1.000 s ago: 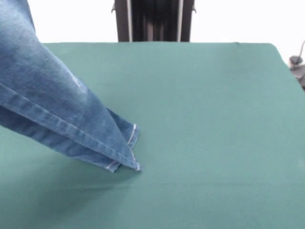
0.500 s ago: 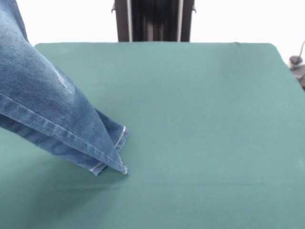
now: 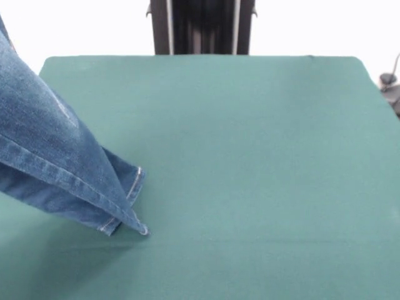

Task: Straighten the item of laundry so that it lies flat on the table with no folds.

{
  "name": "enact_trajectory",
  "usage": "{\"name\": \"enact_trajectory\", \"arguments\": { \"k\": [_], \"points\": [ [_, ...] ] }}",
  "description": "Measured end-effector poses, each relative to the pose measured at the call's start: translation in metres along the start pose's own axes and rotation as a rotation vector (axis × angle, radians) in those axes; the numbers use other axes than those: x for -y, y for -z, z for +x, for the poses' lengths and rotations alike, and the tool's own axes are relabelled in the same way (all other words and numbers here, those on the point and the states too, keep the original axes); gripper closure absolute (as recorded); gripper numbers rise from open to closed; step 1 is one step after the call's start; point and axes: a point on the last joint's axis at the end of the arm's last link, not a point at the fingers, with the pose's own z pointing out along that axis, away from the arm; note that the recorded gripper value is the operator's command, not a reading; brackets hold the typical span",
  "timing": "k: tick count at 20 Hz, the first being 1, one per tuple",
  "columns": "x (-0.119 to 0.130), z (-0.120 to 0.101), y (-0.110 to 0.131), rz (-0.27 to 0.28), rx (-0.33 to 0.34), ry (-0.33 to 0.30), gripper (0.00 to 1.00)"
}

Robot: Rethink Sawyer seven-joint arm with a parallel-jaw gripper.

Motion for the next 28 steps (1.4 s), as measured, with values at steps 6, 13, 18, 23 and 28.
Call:
{"name": "enact_trajectory", "arguments": {
  "k": [6, 13, 18, 23, 28],
  "points": [
    [0.0, -0.01, 0.004, 0.005, 0.014, 0.023, 1.0],
    [0.005, -0.016, 0.003, -0.001, 0.013, 0.005, 1.0],
    [0.009, -0.017, 0.005, -0.022, 0.028, 0.002, 1.0],
    [0.011, -0.012, 0.005, -0.082, 0.065, 0.035, 1.0],
    [0.008, -0.002, -0.008, -0.131, 0.146, 0.14, 1.0]
  ]
}}
